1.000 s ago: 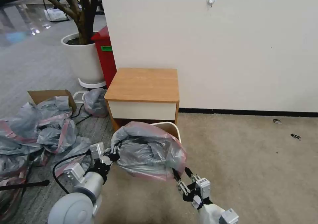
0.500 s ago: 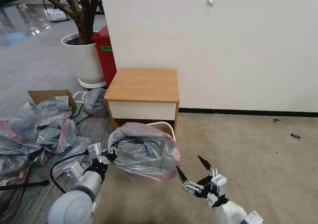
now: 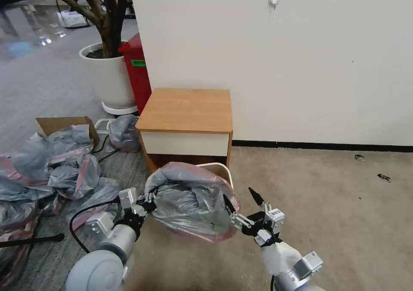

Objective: Pick up the garbage bag from the table and place it over the trash can.

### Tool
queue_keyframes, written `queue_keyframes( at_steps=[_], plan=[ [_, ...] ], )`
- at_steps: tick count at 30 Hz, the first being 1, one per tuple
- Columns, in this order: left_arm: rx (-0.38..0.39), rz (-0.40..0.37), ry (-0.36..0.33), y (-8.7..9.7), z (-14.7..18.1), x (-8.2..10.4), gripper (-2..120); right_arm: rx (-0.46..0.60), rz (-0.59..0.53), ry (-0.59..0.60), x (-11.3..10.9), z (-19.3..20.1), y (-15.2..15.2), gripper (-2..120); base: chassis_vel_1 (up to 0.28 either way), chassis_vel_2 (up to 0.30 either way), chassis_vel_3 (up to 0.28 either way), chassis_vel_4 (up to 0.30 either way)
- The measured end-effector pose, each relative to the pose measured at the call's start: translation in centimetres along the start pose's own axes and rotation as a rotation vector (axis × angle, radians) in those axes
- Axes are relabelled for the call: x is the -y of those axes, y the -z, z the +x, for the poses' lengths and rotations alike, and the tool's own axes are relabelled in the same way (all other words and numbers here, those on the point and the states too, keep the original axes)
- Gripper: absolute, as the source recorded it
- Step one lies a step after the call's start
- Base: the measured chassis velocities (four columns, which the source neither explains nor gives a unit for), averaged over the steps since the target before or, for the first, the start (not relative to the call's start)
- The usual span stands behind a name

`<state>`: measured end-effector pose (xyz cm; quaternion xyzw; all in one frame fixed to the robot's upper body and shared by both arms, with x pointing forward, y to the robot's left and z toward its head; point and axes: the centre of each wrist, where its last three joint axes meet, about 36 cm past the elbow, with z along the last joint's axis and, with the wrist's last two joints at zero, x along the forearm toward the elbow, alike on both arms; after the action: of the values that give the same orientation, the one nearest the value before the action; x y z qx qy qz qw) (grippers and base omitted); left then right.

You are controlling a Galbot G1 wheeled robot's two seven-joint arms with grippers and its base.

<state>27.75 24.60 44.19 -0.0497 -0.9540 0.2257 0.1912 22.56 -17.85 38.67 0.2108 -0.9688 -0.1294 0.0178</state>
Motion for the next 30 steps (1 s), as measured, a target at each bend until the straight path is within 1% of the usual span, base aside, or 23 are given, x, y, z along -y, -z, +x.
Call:
queue_keyframes(
  at_steps=[3,4,5,8,9,12,14,16,18,26,30],
  plan=[
    [-0.002,0.000,0.002,-0.15,0.03,-0.02,4,0.012,0.001,-0.004,-0.18,-0.03,-0.12,58,0.000,0.000,0.000,0.000],
    [-0.002,0.000,0.002,-0.15,0.03,-0.02,4,0.012,0.001,-0.004,-0.18,-0.03,-0.12,58,0.000,0.000,0.000,0.000],
    [-0.003,0.000,0.003,-0.18,0.04,-0.04,4,0.017,0.005,-0.004,-0.26,-0.02,-0.15,54,0.000,0.000,0.000,0.000],
    [-0.004,0.000,0.006,-0.23,0.12,-0.11,4,0.027,0.009,-0.003,-0.49,0.02,-0.24,37,0.000,0.000,0.000,0.000],
    [-0.004,0.000,0.006,-0.23,0.12,-0.11,4,0.027,0.009,-0.003,-0.49,0.02,-0.24,37,0.000,0.000,0.000,0.000],
    [-0.005,0.001,0.006,-0.25,0.21,-0.09,4,0.030,0.008,-0.002,-0.62,0.05,-0.30,24,0.000,0.000,0.000,0.000],
    [-0.004,0.001,0.006,-0.24,0.21,-0.08,4,0.030,0.007,-0.002,-0.64,0.06,-0.30,22,0.000,0.000,0.000,0.000],
    [-0.001,0.002,0.004,-0.19,0.26,0.01,4,0.030,0.006,-0.001,-0.70,0.09,-0.34,10,0.000,0.000,0.000,0.000],
    [0.000,0.002,0.004,-0.17,0.28,0.05,4,0.031,0.006,0.000,-0.71,0.09,-0.34,1,0.000,0.000,0.000,0.000],
    [-0.003,-0.005,0.006,-0.33,0.34,0.10,4,0.035,0.006,0.000,-0.73,0.03,-0.25,0,0.000,0.000,0.000,0.000],
    [-0.019,-0.017,-0.005,-0.79,0.52,0.23,4,0.051,0.011,-0.005,-0.53,-0.40,0.04,0,0.000,0.000,0.000,0.000]
  ],
)
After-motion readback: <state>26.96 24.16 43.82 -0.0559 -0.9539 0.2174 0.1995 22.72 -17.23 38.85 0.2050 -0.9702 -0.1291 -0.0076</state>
